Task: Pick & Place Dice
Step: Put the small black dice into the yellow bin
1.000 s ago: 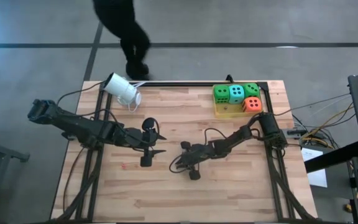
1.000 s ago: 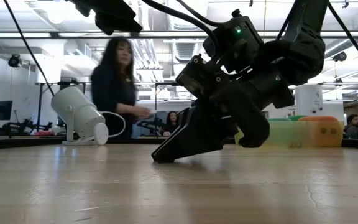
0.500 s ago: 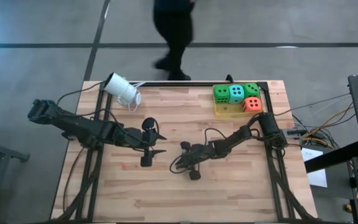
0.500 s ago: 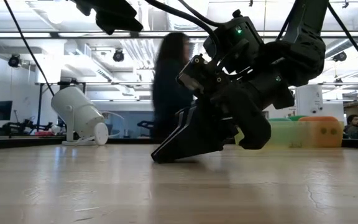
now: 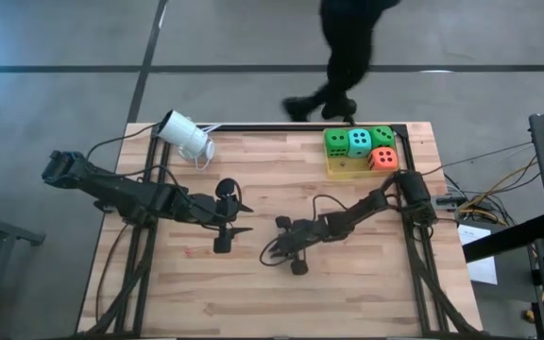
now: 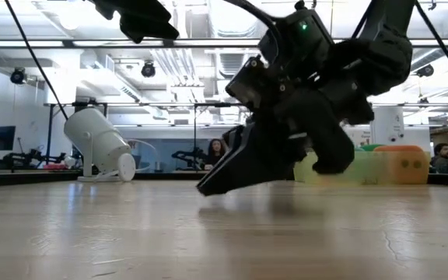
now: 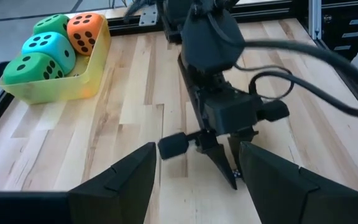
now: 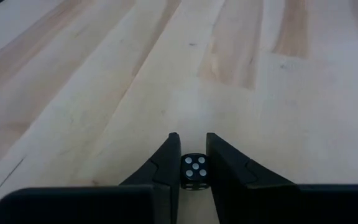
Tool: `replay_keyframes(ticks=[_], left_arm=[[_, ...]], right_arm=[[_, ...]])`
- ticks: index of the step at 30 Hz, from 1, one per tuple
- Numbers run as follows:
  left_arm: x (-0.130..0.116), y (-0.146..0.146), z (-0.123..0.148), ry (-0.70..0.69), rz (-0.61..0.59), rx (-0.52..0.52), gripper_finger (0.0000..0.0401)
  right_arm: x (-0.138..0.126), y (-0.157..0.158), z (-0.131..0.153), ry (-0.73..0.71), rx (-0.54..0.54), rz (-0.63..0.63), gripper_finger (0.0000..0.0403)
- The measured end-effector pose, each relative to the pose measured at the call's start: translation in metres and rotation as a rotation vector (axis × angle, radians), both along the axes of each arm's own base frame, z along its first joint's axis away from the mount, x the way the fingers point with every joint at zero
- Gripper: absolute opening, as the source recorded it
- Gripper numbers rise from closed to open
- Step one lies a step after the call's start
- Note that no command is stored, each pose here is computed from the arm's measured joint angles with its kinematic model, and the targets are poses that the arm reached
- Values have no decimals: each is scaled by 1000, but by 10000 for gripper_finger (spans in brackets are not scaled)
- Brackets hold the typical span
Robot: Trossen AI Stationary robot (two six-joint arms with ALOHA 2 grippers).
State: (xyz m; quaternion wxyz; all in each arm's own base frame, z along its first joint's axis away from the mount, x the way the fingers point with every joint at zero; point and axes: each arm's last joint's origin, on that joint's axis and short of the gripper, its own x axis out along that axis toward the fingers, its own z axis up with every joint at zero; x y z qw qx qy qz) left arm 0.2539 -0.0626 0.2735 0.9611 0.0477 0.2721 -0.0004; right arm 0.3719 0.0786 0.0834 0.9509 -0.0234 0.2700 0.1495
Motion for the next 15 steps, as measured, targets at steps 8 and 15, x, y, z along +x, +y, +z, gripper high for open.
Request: replay_keyframes(ticks=[8, 15], left_arm=[[0, 0, 0, -6, 0, -2, 236], [1, 0, 1, -10, 0, -3, 235]], right_arm=[[-18, -4, 28, -20, -16, -26, 54], [-47, -12, 55, -77, -30, -79, 54]])
